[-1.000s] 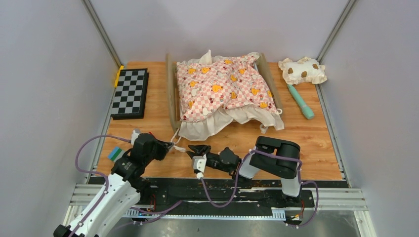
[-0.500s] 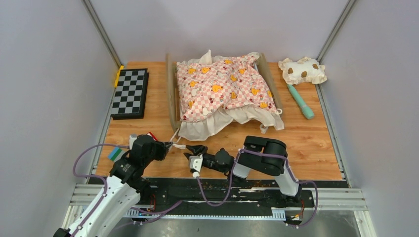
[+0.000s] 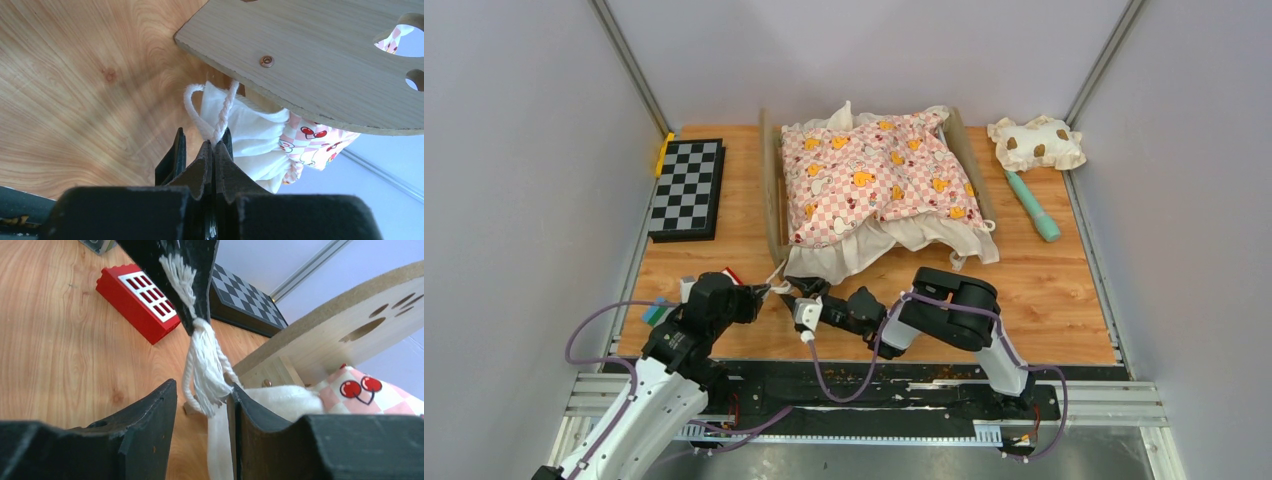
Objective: Set up the pet bed
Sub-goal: Tie the ropes to the bed frame.
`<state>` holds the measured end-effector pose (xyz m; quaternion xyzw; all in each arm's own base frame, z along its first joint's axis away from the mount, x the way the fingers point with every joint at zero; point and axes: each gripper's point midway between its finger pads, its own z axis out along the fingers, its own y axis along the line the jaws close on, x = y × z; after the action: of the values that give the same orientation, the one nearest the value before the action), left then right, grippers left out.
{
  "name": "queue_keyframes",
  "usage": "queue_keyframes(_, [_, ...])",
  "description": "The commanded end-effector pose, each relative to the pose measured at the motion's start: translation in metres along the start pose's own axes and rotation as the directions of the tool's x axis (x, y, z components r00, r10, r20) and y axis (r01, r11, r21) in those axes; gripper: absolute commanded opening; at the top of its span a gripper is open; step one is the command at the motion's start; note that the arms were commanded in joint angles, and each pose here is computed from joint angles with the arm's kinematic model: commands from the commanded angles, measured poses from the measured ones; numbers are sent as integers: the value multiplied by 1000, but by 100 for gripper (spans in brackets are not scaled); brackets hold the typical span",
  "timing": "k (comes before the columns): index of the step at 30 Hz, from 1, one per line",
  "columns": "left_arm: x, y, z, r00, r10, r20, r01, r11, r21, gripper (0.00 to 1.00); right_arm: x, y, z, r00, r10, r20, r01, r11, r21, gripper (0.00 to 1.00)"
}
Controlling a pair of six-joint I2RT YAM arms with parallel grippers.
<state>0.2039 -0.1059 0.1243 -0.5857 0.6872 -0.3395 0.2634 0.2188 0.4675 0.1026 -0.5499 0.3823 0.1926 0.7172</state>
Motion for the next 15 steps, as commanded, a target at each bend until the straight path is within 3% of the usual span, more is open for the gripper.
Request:
queue_keyframes(1, [-1,-19,-8,999,-47,9,47,998,43,0,-6,5,17,996,83,21,-83,996,-34,42])
queue_keyframes(15, [2,-31,-14,998,-57,-13,58,996,72,0,8,13,34,983,178,-42,-180,983,-43,34])
